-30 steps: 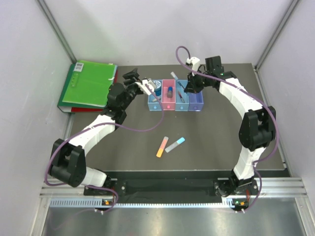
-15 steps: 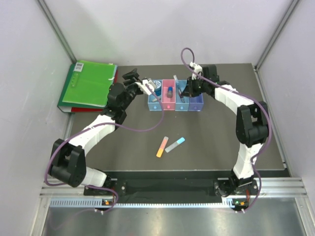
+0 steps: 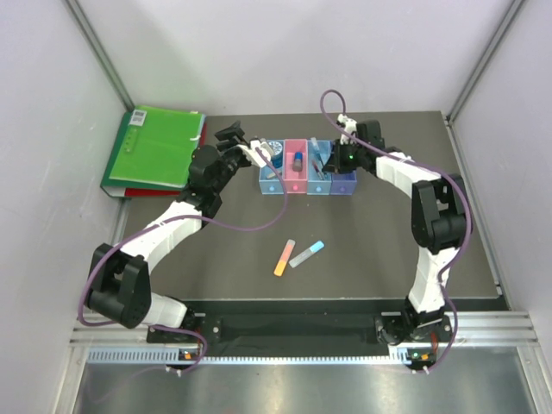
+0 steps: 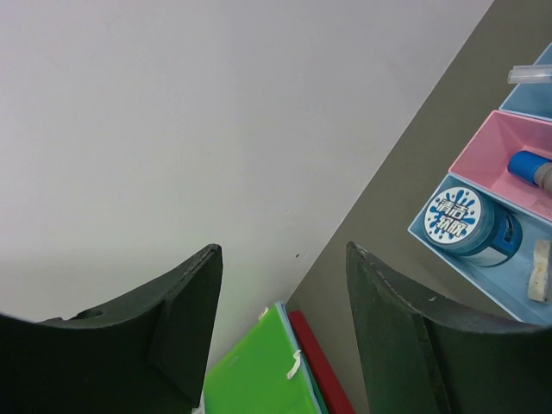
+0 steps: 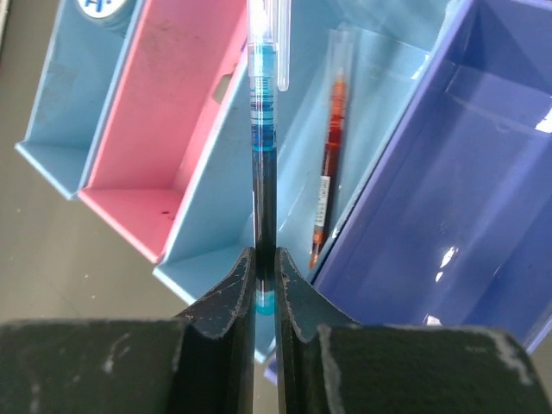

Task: Sort the stationery into containers
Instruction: Place the pen in the storage box.

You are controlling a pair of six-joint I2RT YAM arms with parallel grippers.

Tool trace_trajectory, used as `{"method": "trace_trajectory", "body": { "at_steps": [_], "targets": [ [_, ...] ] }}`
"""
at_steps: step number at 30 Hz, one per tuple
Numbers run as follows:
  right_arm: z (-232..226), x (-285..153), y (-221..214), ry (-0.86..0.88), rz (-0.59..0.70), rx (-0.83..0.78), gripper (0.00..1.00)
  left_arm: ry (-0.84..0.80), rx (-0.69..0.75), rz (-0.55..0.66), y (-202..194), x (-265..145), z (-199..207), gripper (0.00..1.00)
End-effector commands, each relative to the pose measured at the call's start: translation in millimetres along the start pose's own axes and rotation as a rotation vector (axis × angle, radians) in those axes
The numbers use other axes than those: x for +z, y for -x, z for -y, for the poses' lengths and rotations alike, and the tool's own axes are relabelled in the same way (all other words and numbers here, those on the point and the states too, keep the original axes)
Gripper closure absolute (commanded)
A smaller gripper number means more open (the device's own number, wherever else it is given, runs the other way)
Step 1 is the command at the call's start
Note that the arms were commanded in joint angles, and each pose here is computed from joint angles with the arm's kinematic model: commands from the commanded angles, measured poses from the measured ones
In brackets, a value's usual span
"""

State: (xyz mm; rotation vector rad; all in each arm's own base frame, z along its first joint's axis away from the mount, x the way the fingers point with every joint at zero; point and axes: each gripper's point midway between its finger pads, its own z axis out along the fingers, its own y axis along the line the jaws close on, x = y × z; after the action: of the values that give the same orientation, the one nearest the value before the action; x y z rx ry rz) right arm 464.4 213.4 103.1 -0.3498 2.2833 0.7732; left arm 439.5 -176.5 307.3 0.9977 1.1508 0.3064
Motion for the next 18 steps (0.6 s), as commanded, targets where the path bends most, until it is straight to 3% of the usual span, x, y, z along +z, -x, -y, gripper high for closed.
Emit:
{"method": "trace_trajectory", "body": {
  "at_steps": [1, 9, 11, 12, 18],
  "targets": [
    [9.5, 6.3, 15.5, -0.026, 0.050, -0.008, 1.00, 0.052, 0.012, 0.036, 15.6, -1.4, -21.5, 0.36],
    [12.5, 13.4, 14.6, -0.026, 0.042, -0.001, 0.99, 0.046, 0.019, 0.034, 12.7, 1.8, -18.5, 0.36],
    [11.1, 13.3, 14.9, -0.023, 0.042, -0.001, 0.92, 0.044, 0.020, 0.035, 12.4, 2.5, -17.9, 0.36],
    [11.3, 13.0, 15.0, -0.021, 0.042, -0.002, 0.83, 0.045, 0.019, 0.036, 12.6, 2.9, -18.2, 0.36],
    [7.6, 10.8, 15.5, -0.013, 0.044, -0.015, 0.71, 0.042, 0.019, 0.039, 12.3, 6.3, -17.1, 0.36]
  ]
}}
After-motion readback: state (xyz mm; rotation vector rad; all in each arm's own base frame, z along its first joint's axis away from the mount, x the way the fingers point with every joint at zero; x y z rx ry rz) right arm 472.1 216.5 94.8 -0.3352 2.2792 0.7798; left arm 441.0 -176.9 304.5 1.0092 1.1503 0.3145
